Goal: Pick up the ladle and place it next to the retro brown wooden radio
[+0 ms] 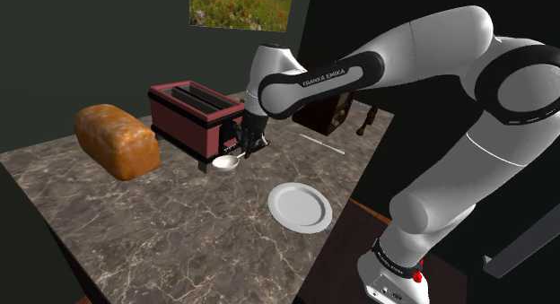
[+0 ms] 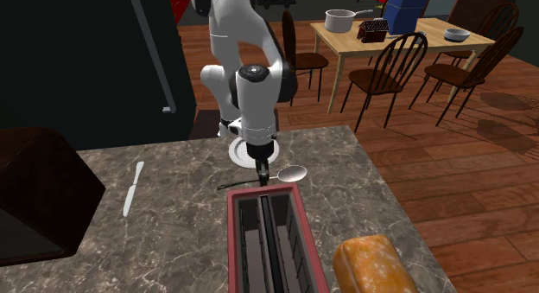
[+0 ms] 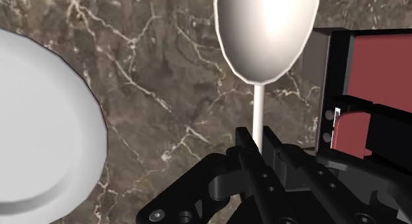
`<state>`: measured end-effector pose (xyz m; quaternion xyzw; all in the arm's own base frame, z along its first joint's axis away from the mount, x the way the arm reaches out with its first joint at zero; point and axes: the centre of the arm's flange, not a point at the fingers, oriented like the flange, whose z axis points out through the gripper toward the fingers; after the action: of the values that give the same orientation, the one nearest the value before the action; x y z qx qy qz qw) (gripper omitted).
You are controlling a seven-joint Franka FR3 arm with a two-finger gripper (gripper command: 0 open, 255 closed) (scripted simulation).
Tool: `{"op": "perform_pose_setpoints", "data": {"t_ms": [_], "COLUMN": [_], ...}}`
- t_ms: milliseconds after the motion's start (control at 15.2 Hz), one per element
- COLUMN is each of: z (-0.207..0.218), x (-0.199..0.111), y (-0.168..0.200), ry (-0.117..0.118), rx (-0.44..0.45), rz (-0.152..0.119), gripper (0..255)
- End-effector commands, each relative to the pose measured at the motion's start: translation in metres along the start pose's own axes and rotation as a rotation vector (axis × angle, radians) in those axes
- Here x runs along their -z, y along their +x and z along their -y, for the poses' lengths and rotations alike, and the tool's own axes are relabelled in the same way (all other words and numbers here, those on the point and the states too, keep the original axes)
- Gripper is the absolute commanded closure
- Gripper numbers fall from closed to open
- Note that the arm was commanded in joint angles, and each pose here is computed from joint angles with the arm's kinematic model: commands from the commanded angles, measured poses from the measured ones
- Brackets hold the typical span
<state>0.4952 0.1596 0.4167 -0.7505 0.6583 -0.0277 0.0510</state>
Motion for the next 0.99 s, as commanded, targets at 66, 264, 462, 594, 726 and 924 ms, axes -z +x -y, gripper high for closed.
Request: {"op": "perform_pose_setpoints", "data": {"t_ms": [66, 264, 462, 594, 726, 924], "z": [0.001, 0.003, 0.005, 0.006, 0.007, 0.009], "x": [0.016, 0.031, 0.047, 0.058, 0.068, 0.084], "y": [-0.001, -0.001, -0.002, -0.002, -0.002, -0.003], "ry": [0.0, 0.0, 0.0, 0.0, 0.0, 0.0], "rx": [0.0, 0.0, 0.0, 0.0, 0.0, 0.0], "rz": [0.0, 0.0, 0.0, 0.0, 0.0, 0.0], "gripper": [255, 255, 255, 255, 255, 255]}}
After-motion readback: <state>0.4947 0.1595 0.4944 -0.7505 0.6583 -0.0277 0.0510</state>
